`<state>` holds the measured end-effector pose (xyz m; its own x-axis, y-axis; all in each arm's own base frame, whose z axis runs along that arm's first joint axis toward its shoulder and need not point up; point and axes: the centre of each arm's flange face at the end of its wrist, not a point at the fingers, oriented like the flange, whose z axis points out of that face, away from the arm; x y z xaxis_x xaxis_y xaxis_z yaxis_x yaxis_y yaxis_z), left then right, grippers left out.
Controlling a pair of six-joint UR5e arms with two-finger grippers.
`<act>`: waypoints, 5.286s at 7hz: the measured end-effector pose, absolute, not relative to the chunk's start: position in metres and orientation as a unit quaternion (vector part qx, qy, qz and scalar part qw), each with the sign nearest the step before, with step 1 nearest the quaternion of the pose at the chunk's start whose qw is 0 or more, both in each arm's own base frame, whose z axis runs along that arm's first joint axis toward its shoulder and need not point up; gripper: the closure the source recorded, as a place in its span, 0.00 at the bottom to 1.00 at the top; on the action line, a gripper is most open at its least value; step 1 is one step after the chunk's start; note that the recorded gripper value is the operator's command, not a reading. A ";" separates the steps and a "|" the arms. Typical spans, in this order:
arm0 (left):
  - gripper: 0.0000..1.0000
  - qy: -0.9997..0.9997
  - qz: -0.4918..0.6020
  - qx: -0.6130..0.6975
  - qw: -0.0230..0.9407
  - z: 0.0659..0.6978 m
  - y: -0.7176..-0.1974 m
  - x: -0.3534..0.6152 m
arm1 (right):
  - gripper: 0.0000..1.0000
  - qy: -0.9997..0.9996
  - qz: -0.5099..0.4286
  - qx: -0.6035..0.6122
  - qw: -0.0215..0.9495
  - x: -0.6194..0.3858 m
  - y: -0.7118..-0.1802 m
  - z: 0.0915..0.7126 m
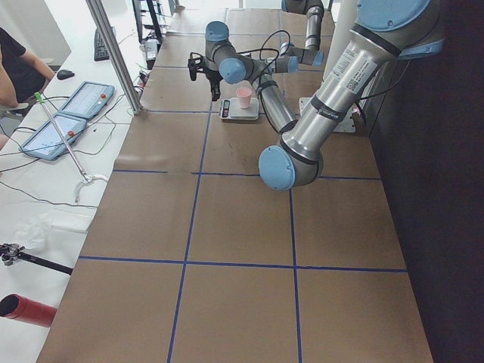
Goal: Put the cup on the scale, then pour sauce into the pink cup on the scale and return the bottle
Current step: 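Tilt the bottle spout over the pink cup with the right gripper, then turn the bottle upright with the right gripper while the left arm withdraws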
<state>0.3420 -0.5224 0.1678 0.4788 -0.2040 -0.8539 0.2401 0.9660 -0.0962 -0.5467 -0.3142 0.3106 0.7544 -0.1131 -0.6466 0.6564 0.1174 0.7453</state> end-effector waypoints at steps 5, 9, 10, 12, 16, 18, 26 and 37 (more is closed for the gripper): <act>0.47 0.502 -0.117 -0.001 0.857 0.170 -0.519 0.345 | 1.00 0.352 -0.337 0.582 0.651 -0.540 -0.310 0.302; 0.46 0.506 -0.113 -0.007 0.855 0.170 -0.517 0.346 | 1.00 0.384 -0.349 0.572 0.636 -0.537 -0.311 0.301; 0.46 0.509 -0.111 -0.005 0.854 0.170 -0.517 0.346 | 1.00 0.390 -0.348 0.571 0.634 -0.536 -0.311 0.300; 0.46 0.510 -0.110 -0.005 0.853 0.171 -0.518 0.348 | 1.00 0.400 -0.348 0.569 0.629 -0.535 -0.311 0.300; 0.46 0.514 -0.109 -0.003 0.851 0.167 -0.516 0.346 | 1.00 0.386 -0.334 0.578 0.637 -0.534 -0.311 0.298; 0.46 0.520 -0.103 -0.012 0.848 0.163 -0.513 0.346 | 1.00 0.321 -0.298 0.601 0.668 -0.537 -0.312 0.302; 0.46 0.526 -0.100 -0.006 0.845 0.154 -0.512 0.344 | 1.00 -0.209 0.089 0.565 0.793 -0.507 -0.306 0.256; 0.00 0.498 -0.136 0.041 0.855 0.185 -0.544 0.294 | 1.00 -0.310 0.243 0.514 0.762 -0.389 -0.314 0.453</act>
